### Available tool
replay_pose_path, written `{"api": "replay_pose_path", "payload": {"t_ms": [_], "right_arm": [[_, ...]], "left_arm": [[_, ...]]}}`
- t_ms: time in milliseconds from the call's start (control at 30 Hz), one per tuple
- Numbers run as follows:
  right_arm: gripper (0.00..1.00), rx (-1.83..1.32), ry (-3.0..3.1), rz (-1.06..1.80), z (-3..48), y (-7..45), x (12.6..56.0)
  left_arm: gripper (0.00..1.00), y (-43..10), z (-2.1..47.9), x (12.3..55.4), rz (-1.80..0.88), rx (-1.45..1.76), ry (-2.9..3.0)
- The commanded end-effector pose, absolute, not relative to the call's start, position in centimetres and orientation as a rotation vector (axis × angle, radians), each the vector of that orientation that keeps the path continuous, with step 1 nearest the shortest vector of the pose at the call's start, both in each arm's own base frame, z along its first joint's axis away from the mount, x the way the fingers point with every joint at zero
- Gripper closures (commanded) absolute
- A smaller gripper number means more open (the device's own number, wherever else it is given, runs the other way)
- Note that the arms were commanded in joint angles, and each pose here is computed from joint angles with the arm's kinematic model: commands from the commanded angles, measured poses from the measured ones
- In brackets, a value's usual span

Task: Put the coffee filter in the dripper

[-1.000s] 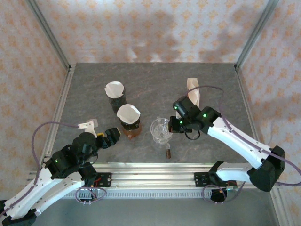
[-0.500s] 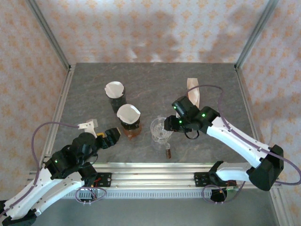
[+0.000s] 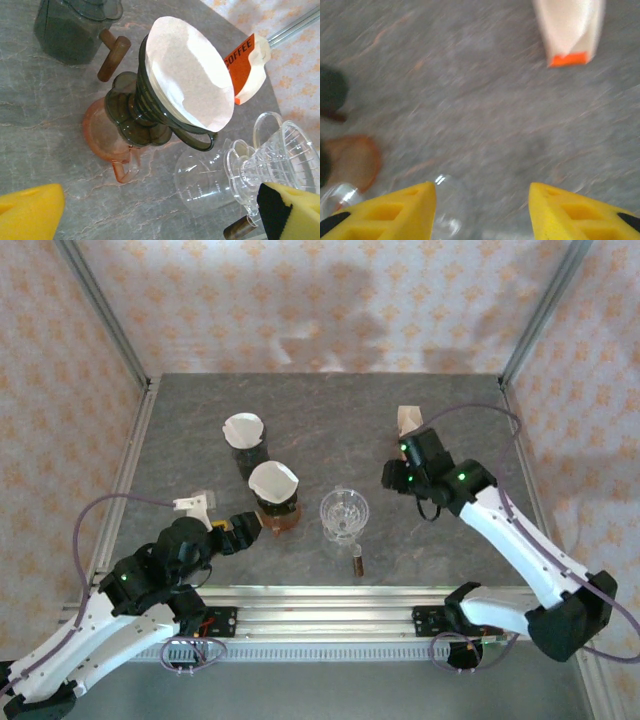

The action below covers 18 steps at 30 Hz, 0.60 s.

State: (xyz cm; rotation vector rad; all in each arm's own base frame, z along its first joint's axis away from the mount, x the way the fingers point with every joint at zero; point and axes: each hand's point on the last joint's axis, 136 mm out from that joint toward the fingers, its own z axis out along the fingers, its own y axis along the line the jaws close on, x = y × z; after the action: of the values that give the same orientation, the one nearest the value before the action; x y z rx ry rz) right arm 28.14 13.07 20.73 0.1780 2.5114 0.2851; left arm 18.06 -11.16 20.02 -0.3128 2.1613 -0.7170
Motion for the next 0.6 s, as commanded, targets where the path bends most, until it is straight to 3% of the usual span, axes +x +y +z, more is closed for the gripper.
{"api": "replay_pose_path", "payload": {"t_ms": [0, 167, 567], "right_arm": [[0.58, 0.220, 2.463, 0.074, 19.3, 9.5, 33.4], [0.65, 0.249, 2.477, -0.041, 17.7, 7.9, 38.4], [0.62, 0.352, 2.481, 0.052, 15.6, 7.6, 45.8]], "left_arm": [[0.00, -11.4, 20.8, 18.3, -0.751, -0.310, 2.127], [0.00, -11.2, 20.5, 18.0, -0.732, -0.301, 2.143], [0.00, -11.2, 19.8, 18.5, -0.682, -0.293, 2.162]]}}
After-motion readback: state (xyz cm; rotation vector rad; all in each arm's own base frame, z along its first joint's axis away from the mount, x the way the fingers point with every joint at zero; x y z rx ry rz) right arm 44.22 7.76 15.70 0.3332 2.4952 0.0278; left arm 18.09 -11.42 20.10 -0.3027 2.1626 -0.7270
